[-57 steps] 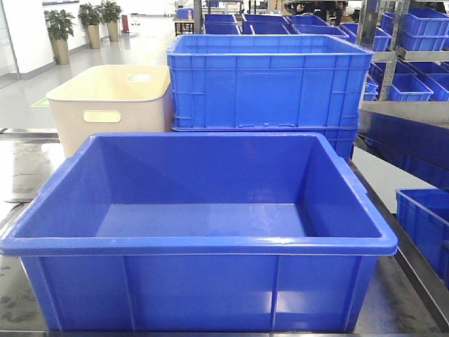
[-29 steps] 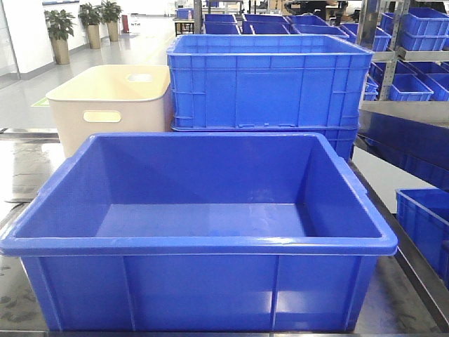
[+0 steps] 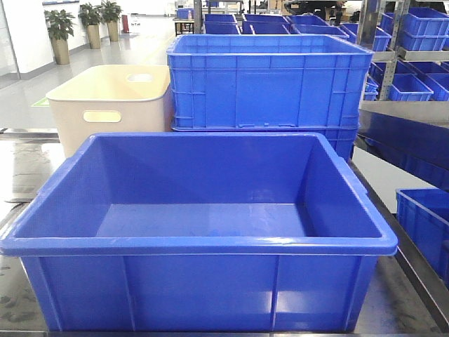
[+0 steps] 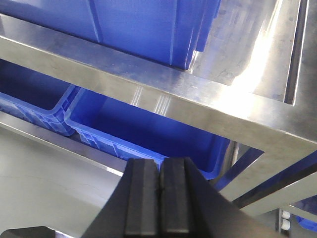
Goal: Pick red and yellow blocks into blue bin
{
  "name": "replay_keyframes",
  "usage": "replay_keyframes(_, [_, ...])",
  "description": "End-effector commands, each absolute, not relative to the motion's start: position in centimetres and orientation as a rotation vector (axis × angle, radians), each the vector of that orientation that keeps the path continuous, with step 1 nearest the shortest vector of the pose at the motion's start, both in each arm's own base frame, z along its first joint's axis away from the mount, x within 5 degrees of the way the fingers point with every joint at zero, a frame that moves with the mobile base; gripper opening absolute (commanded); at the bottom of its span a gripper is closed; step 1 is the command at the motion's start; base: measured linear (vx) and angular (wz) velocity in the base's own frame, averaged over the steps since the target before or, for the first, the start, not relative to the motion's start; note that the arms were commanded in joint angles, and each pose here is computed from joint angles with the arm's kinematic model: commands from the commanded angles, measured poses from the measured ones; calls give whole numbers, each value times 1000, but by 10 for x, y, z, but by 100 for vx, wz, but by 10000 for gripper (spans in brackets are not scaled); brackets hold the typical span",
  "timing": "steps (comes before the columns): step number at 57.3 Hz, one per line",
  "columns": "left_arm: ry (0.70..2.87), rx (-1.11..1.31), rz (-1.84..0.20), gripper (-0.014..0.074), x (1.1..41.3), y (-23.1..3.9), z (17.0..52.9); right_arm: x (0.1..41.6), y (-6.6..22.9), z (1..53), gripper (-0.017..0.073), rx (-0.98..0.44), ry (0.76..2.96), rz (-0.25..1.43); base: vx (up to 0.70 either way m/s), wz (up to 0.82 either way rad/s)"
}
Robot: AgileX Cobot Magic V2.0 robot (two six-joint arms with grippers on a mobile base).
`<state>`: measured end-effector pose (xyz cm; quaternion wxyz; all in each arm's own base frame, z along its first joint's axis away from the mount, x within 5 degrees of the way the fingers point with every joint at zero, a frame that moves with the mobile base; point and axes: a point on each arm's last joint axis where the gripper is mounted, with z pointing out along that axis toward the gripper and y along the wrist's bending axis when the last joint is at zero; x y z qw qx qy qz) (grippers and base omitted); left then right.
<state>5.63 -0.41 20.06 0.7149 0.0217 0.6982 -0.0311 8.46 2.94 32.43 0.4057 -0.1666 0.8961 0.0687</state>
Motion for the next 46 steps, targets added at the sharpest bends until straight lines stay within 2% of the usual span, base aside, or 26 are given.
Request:
replay_keyframes(1, [1428,39,-80,-1,54,-4,215,86,29,337,-10,-410,2161,164,0,0])
replay_keyframes(5, [1428,39,-80,-1,54,-4,215,82,23,339,-10,-433,2085,80,0,0])
replay_keyframes(12, [1428,39,-80,-1,54,-4,215,73,14,325,-10,-319,1894,32,0,0])
replay_keyframes(23, [1428,39,-80,-1,54,-4,215,61,4,270,-10,-171,1666,-57,0,0])
replay_keyframes(34, [1428,39,-80,-1,54,-4,215,55,1,225,-10,-119,1592,-98,0,0])
replay_keyframes(46, [1429,39,-80,-1,54,-4,215,57,1,197,-10,-105,1541,-90,0,0])
